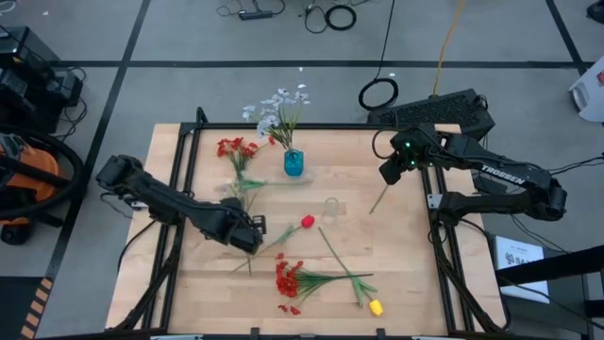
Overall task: Sort flowers into vase by color
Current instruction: Put the white flowers into the blue vase
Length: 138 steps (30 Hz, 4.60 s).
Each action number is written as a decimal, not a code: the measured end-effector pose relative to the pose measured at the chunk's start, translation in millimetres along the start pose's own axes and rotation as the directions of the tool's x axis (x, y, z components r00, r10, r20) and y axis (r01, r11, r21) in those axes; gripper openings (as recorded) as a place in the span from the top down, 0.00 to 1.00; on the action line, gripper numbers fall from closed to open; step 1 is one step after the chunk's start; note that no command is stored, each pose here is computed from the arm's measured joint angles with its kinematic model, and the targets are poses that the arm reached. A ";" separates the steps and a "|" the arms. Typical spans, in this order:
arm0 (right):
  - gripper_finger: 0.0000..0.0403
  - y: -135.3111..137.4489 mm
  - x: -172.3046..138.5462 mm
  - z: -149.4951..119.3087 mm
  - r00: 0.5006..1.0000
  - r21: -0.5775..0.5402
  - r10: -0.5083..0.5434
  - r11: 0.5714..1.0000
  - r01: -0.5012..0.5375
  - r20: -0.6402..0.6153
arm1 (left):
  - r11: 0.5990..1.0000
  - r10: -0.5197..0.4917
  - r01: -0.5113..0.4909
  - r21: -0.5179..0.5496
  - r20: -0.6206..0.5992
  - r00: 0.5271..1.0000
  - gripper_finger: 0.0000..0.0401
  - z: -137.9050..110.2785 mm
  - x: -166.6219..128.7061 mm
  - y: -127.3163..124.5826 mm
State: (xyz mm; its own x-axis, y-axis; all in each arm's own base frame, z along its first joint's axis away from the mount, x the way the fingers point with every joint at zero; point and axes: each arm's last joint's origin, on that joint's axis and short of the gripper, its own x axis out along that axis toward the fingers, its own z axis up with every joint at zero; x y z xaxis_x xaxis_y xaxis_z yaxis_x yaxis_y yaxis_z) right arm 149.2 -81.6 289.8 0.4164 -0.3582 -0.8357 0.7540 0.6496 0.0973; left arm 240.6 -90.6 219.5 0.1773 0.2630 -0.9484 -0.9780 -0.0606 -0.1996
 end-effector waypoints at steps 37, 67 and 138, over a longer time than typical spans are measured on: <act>1.00 1.3 -0.2 3.6 0.999 0.010 0.011 1.000 -0.011 0.037 | 0.814 -0.553 0.447 0.370 0.259 0.792 0.97 -23.3 -49.5 0.8; 1.00 2.7 -0.3 6.3 0.998 0.012 0.026 1.000 -0.027 0.064 | 0.600 -0.643 0.422 0.680 0.095 0.760 0.97 -11.6 -72.5 -6.2; 1.00 16.7 10.4 2.0 0.996 -0.057 0.081 0.995 -0.083 -0.037 | 0.413 -0.858 0.122 0.903 0.340 0.386 0.97 99.6 -82.2 -84.5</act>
State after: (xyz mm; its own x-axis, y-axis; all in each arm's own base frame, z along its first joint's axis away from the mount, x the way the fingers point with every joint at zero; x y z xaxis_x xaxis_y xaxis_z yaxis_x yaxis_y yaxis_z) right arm 167.1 -75.8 283.8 0.4569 -0.2798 -0.8444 0.6869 0.7141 0.1350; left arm 297.7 -11.2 338.9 0.8698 0.4808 -0.1106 -0.4812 0.8762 0.0247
